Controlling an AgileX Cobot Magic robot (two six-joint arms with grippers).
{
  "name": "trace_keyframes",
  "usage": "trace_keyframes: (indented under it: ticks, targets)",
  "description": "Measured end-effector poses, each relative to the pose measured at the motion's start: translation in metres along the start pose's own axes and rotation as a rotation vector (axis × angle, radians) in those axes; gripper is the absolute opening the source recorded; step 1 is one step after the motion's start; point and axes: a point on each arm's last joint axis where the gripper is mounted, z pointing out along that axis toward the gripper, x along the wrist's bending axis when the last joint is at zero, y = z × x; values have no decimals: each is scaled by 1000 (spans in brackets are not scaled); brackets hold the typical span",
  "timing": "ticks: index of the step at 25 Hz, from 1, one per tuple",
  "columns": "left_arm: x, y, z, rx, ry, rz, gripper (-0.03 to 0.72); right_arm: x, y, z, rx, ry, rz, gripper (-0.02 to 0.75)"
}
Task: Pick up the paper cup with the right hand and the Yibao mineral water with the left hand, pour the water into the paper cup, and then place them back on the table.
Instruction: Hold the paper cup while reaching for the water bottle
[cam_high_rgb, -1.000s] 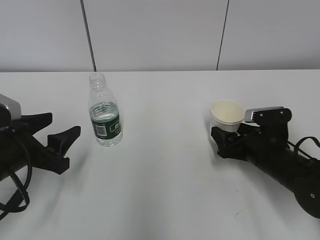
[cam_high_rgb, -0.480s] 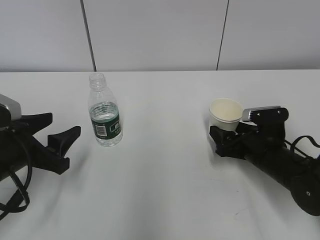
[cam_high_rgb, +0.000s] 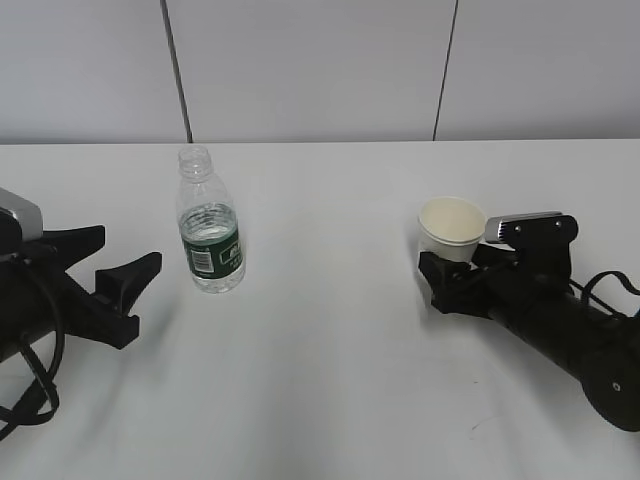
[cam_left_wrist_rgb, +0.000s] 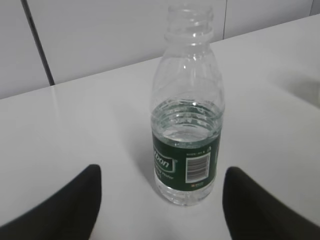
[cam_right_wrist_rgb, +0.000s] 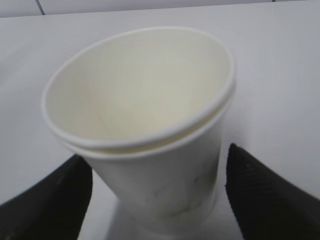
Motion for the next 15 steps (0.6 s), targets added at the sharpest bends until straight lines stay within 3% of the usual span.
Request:
trace_keyframes:
  ticks: [15]
  targets:
    - [0, 0, 0, 0, -5, 2, 468, 0, 9, 9, -39, 7, -8, 657]
